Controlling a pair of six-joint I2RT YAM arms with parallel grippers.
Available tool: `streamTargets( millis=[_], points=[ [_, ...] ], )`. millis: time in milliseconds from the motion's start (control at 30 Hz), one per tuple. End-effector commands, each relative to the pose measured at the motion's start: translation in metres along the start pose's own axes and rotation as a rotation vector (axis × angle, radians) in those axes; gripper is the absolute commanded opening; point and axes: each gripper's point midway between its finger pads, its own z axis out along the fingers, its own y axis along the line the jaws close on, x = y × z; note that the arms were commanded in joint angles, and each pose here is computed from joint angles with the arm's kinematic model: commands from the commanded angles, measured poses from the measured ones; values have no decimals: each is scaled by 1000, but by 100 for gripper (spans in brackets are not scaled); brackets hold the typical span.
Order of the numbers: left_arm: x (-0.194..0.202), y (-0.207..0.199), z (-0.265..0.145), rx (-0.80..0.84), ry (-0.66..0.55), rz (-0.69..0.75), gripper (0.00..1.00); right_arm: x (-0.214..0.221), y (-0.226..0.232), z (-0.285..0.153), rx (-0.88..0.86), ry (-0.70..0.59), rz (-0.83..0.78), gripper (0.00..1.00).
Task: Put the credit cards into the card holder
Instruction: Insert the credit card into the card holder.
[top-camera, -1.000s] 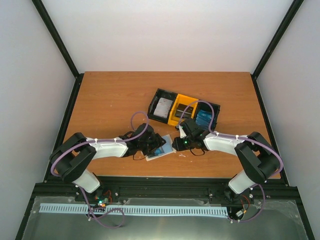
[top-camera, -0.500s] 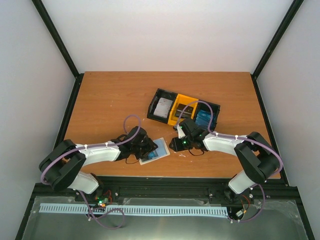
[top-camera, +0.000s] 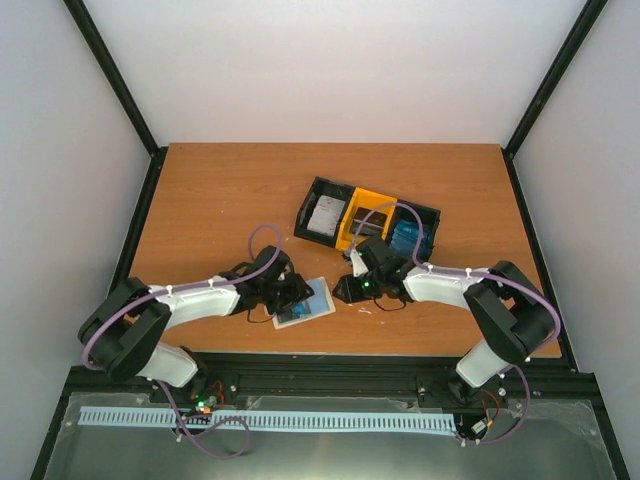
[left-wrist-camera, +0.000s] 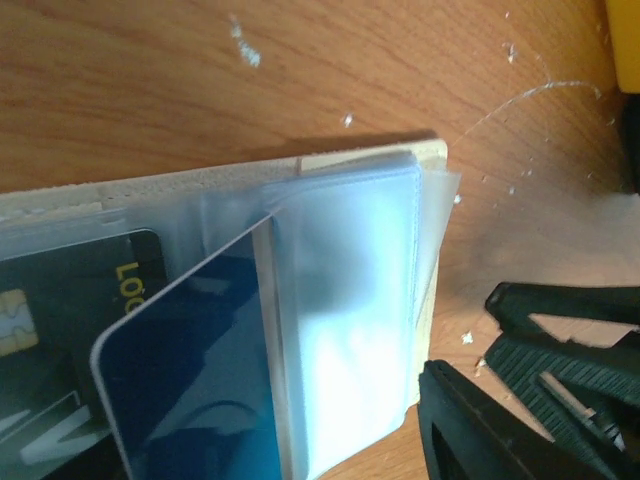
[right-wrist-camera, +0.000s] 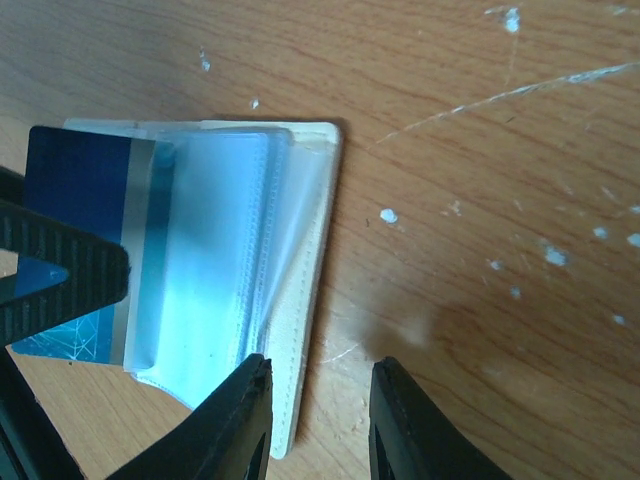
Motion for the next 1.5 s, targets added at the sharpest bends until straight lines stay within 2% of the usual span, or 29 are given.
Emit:
streamTargets(
  millis=[0, 100, 300, 533, 667, 733, 867, 1200, 1267, 1300, 1333, 1400, 1467],
  points=[
    [-8, -23, 2, 35, 21, 103, 51, -7, 11, 4, -22, -13, -20, 28],
    [-10, -34, 8, 72, 35, 146, 43, -6, 7, 5, -5, -16, -17, 28],
    [-15, -43, 21, 84, 57, 201, 40, 1, -7, 13, 33, -21, 33, 27],
    [-12, -26, 18, 36, 54, 167, 54, 5, -13, 17, 39, -32, 81, 20],
    [-11, -19, 16, 46, 54, 150, 54, 6, -13, 17, 32, -32, 88, 15],
    [-13, -14, 15, 40, 51, 142, 54, 3, -12, 15, 32, -44, 89, 15],
    [-12, -12, 11, 27, 54, 145, 61, 1, -11, 12, 35, -55, 84, 15],
    [-9, 8, -6, -126, 75, 115, 69, -4, -3, 9, 7, -68, 84, 16],
    [-11, 4, -8, -121, 69, 134, 67, -6, 2, 8, -20, -70, 73, 16],
    [-13, 0, -9, -112, 62, 144, 64, -7, 5, 7, -33, -76, 64, 16],
    [-15, -4, -10, -104, 56, 153, 56, -8, 8, 5, -46, -85, 56, 17],
    [-18, -12, -11, -87, 56, 175, 49, -10, 12, 1, -59, -99, 40, 18],
    [-20, -14, -11, -88, 54, 182, 48, -13, 17, -3, -74, -119, 20, 20]
  ],
)
